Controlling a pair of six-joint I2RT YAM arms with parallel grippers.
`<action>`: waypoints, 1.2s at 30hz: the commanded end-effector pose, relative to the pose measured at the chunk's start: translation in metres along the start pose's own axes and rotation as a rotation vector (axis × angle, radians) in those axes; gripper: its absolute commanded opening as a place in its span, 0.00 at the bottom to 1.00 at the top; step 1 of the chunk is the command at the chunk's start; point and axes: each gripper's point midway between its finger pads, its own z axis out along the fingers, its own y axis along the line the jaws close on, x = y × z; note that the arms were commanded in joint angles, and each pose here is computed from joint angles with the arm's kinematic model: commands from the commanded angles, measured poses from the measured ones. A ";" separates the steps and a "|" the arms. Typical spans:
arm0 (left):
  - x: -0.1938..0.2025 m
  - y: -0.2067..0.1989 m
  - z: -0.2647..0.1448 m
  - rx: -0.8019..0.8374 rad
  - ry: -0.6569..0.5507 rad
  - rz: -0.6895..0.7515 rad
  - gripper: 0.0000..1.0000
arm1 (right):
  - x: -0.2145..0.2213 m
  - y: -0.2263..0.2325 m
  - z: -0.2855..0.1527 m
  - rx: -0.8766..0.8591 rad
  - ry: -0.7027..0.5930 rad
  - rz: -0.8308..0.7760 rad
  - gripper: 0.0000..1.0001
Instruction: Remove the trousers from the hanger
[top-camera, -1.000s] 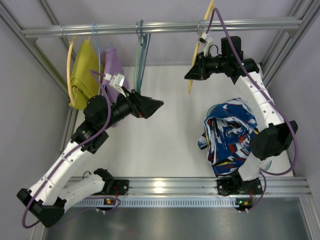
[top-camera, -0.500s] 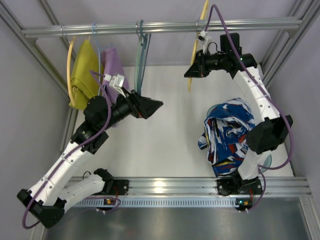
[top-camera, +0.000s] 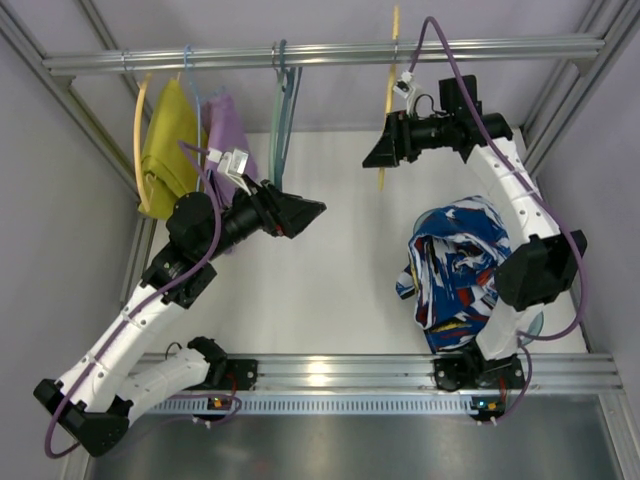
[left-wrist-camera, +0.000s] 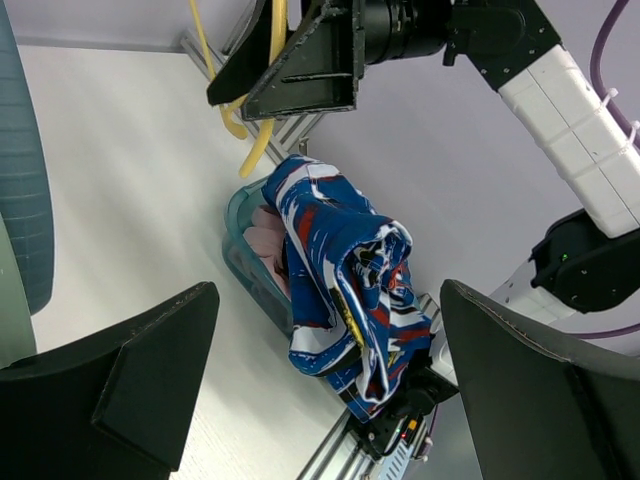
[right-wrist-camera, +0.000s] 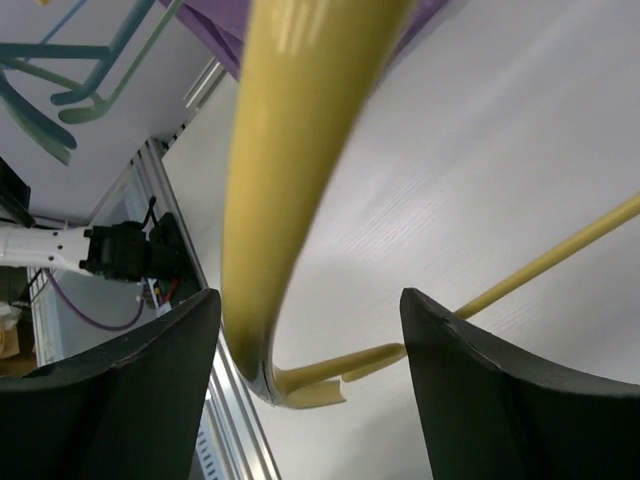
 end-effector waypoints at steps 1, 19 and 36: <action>-0.010 -0.010 -0.004 0.041 -0.036 0.025 0.99 | -0.011 0.032 -0.025 -0.018 -0.057 -0.065 0.74; -0.029 -0.001 -0.007 -0.018 -0.105 0.101 0.99 | 0.002 0.062 -0.065 0.101 -0.143 -0.069 0.99; -0.043 0.009 -0.024 -0.094 -0.080 0.380 0.99 | -0.007 0.058 -0.116 0.266 -0.313 -0.084 0.99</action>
